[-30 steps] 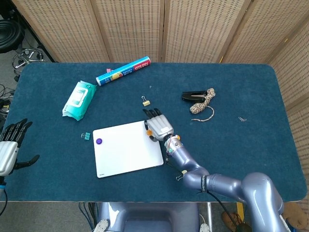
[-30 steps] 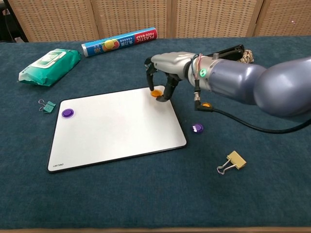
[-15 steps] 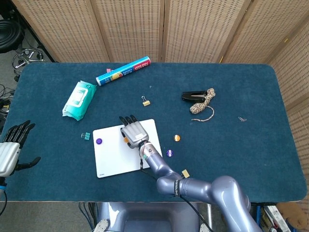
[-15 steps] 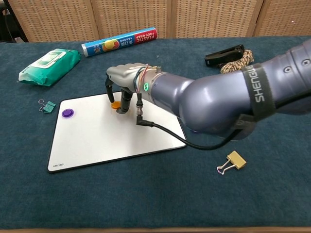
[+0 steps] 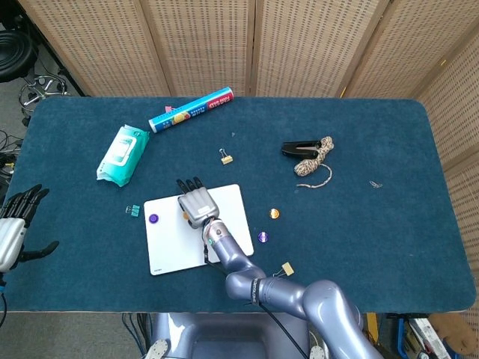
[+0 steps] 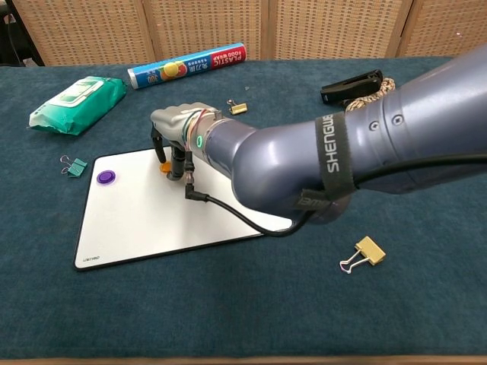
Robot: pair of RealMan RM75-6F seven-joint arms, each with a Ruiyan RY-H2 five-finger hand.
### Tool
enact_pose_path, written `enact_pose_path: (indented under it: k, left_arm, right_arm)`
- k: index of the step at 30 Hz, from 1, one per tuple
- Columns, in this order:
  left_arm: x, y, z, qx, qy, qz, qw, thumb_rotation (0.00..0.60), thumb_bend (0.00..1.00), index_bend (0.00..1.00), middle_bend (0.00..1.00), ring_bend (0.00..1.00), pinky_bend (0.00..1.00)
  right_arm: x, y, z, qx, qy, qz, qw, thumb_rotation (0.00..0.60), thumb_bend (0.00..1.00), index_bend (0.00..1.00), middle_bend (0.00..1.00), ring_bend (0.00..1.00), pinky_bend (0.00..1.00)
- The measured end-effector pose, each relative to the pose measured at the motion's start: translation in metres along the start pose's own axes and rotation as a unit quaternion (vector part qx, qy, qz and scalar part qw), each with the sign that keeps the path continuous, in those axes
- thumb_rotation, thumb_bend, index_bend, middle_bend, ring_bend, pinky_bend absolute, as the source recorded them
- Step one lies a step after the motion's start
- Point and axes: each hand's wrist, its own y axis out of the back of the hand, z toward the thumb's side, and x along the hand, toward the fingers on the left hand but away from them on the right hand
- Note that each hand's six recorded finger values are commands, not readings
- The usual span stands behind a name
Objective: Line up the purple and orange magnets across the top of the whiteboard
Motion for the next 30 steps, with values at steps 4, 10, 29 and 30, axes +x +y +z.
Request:
enact_pose_path:
  k: [4,10,29,30]
  left_arm:
    - [0.0012,-0.0001,-0.0009,0.0,0.001,-0.002,1.0,0.6,0.2,0.0,0.0,0.0,0.0]
    - [0.0027,-0.0014,-0.0009,-0.001,0.001,-0.006,1.0,0.6,0.2,0.0,0.0,0.0,0.0]
    - [0.0025,-0.0035,0.0,0.0,0.001,-0.009,1.0,0.6,0.2,0.0,0.0,0.0,0.0]
    - [0.0026,-0.0038,0.0,0.0,0.001,-0.01,0.9999,0.6,0.2,0.0,0.0,0.0,0.0]
  right_arm:
    - [-0.0051,0.0011,-0.0026,0.004,-0.006,-0.003,1.0,0.6,0.46,0.56,0.0,0.0,0.0]
    - [-0.0062,0.001,0.0008,0.0,-0.002,-0.004,1.0,0.6,0.46,0.56,0.0,0.0,0.0]
    - [-0.0056,-0.0018,0.0054,-0.011,0.002,-0.005,0.9999,0.6,0.46,0.56,0.0,0.0,0.0]
    - [-0.0057,-0.002,0.0056,-0.013,0.002,-0.004,0.9999,0.6,0.46,0.54,0.0,0.0,0.0]
